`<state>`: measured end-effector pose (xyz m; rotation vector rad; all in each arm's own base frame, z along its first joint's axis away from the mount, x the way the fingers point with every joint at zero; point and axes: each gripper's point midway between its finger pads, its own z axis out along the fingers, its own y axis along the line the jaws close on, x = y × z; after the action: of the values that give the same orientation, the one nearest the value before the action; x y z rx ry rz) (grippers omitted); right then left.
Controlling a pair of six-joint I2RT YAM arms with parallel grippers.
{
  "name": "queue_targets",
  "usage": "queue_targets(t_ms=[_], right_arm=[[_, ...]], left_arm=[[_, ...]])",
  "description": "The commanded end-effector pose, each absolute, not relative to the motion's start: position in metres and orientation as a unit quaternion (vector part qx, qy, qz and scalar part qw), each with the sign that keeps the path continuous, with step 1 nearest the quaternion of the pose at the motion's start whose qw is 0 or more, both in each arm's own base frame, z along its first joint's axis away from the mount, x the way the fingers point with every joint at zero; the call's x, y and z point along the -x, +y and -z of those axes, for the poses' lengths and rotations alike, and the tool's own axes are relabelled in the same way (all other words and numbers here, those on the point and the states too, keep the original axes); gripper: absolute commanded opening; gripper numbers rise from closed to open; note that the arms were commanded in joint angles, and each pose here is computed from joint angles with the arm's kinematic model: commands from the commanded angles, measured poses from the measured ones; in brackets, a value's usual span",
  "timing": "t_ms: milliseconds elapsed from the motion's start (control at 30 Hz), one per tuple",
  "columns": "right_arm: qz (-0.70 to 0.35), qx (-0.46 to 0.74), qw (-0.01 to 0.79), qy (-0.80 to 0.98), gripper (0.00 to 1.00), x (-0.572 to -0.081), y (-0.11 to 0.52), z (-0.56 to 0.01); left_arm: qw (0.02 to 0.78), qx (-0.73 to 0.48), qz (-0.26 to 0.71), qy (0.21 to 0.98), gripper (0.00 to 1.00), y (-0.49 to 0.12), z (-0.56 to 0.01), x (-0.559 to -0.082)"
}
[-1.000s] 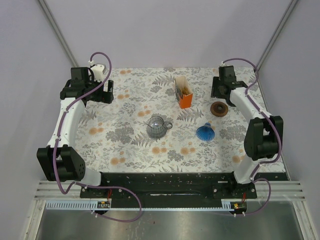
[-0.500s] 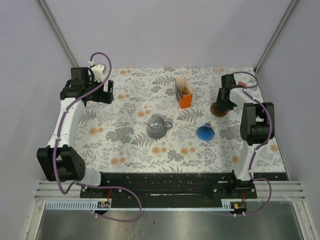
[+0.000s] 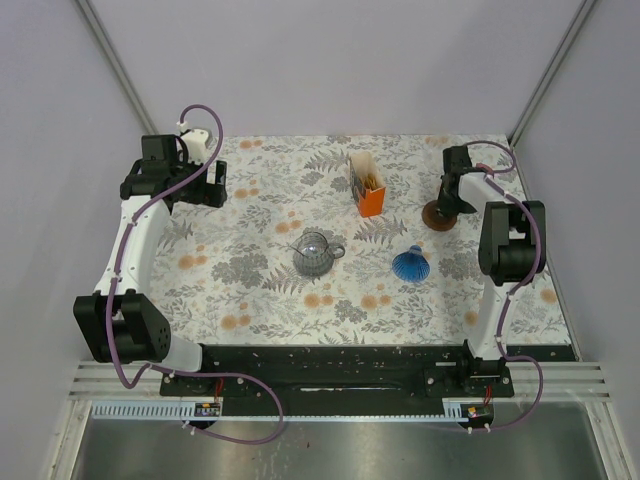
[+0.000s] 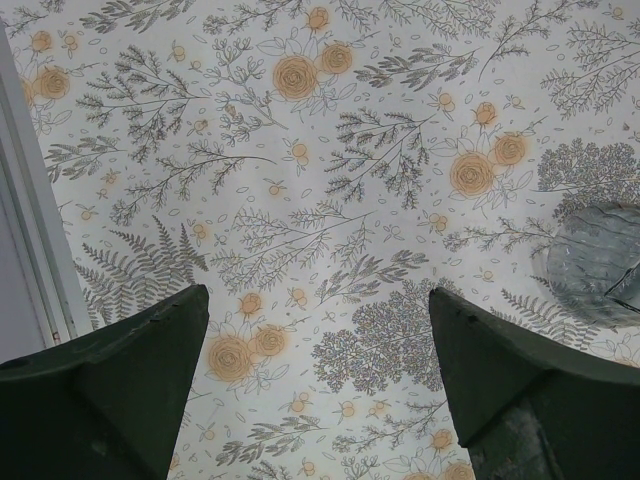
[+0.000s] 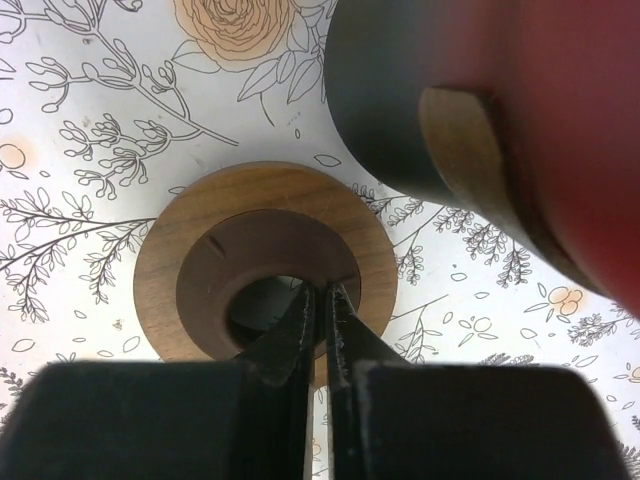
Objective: Place the coffee filter in the dripper
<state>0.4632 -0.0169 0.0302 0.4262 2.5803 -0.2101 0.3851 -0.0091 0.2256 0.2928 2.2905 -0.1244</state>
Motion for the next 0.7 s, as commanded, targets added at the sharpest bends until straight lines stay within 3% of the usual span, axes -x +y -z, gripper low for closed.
queue_targets(t_ms=[0, 167, 333, 467, 667], right_arm=[[0.063, -0.15, 0.245, 0.956, 0.0, -0.458, -0.012, -0.032], [0.065, -0.142, 0.309, 0.938, 0.0, -0.457, -0.016, -0.101], [0.06, -0.101, 0.431, 0.895, 0.0, -0.461, 0.007, -0.204], [0.039, -0.031, 0.521, 0.852, 0.0, -0.453, 0.063, -0.276], [-0.113, 0.078, 0.613, 0.778, 0.0, -0.425, 0.194, -0.348]], left_arm=[[0.427, -0.115, 0.045, 0.896, 0.96, -0.007, -0.243, -0.386], [0.43, -0.125, 0.062, 0.892, 0.96, -0.014, -0.251, -0.386], [0.439, -0.165, 0.115, 0.876, 0.94, -0.043, -0.283, -0.378], [0.444, -0.21, 0.194, 0.849, 0.91, -0.091, -0.32, -0.362], [0.44, -0.262, 0.304, 0.803, 0.9, -0.171, -0.364, -0.333]])
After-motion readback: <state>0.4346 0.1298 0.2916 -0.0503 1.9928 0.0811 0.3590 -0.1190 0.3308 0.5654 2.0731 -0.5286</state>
